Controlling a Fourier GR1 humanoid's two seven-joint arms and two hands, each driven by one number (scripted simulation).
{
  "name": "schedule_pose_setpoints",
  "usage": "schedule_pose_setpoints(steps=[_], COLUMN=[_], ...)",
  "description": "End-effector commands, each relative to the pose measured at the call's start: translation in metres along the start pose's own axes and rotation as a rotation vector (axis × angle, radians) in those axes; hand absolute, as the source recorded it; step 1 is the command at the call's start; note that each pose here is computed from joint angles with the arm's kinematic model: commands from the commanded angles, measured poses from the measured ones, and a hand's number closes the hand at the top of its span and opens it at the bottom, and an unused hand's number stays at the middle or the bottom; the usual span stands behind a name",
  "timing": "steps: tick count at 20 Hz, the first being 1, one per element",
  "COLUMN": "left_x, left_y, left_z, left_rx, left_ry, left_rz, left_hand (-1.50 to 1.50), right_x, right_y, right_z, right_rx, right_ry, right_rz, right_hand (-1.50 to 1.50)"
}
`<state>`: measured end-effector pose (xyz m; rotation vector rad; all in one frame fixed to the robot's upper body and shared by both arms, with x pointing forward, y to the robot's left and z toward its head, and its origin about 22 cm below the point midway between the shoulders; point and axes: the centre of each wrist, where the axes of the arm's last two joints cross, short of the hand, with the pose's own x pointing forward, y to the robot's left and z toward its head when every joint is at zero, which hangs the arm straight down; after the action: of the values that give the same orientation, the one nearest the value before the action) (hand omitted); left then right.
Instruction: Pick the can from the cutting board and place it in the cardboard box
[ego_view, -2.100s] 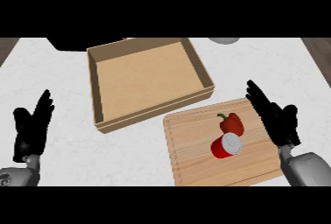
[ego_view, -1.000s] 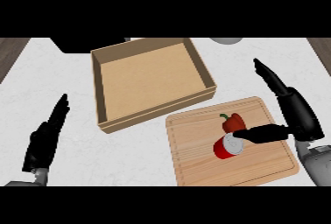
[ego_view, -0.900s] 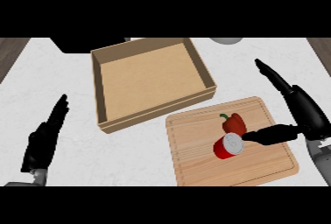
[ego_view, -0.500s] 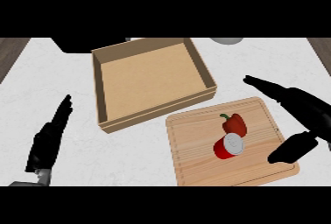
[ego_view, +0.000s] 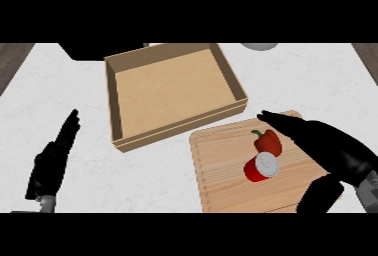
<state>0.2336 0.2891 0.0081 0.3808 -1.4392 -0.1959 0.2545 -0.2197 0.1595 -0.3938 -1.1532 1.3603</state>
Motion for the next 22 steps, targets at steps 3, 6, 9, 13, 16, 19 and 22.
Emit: schedule_pose_setpoints(steps=[3,6,9,13,16,19,22], left_x=[0.005,0.004,0.002,-0.001,-0.003,-0.016,-0.002], left_y=[0.008,0.003,0.001,-0.006,0.008,0.003,0.007], left_z=[-0.008,-0.009,-0.004,-0.018,0.013,-0.009,-0.019], left_rx=[0.008,0.012,0.009,-0.002,0.004,-0.018,0.002], left_ry=[-0.025,-0.009,0.006,-0.018,-0.019,-0.024,-0.019], left_rz=[-0.008,-0.008,0.007,0.005,-0.001,0.010,-0.010], left_hand=[0.00,0.00,0.00,0.00,0.00,0.00,0.00], right_x=[0.007,-0.001,0.001,0.002,-0.005,-0.027,-0.006], right_y=[0.025,0.039,0.037,0.036,0.051,0.062,0.069], right_z=[0.002,-0.012,-0.016,-0.020,-0.011,-0.034,-0.025], right_rx=[-0.002,0.029,0.042,0.023,0.026,0.024,0.015], right_ry=[0.053,0.108,0.118,0.101,0.112,0.102,0.102], right_rz=[0.016,0.035,0.038,0.034,0.047,0.045,0.046], right_hand=[-1.50,-1.50,-1.50,-1.50,-1.50,-1.50,-1.50])
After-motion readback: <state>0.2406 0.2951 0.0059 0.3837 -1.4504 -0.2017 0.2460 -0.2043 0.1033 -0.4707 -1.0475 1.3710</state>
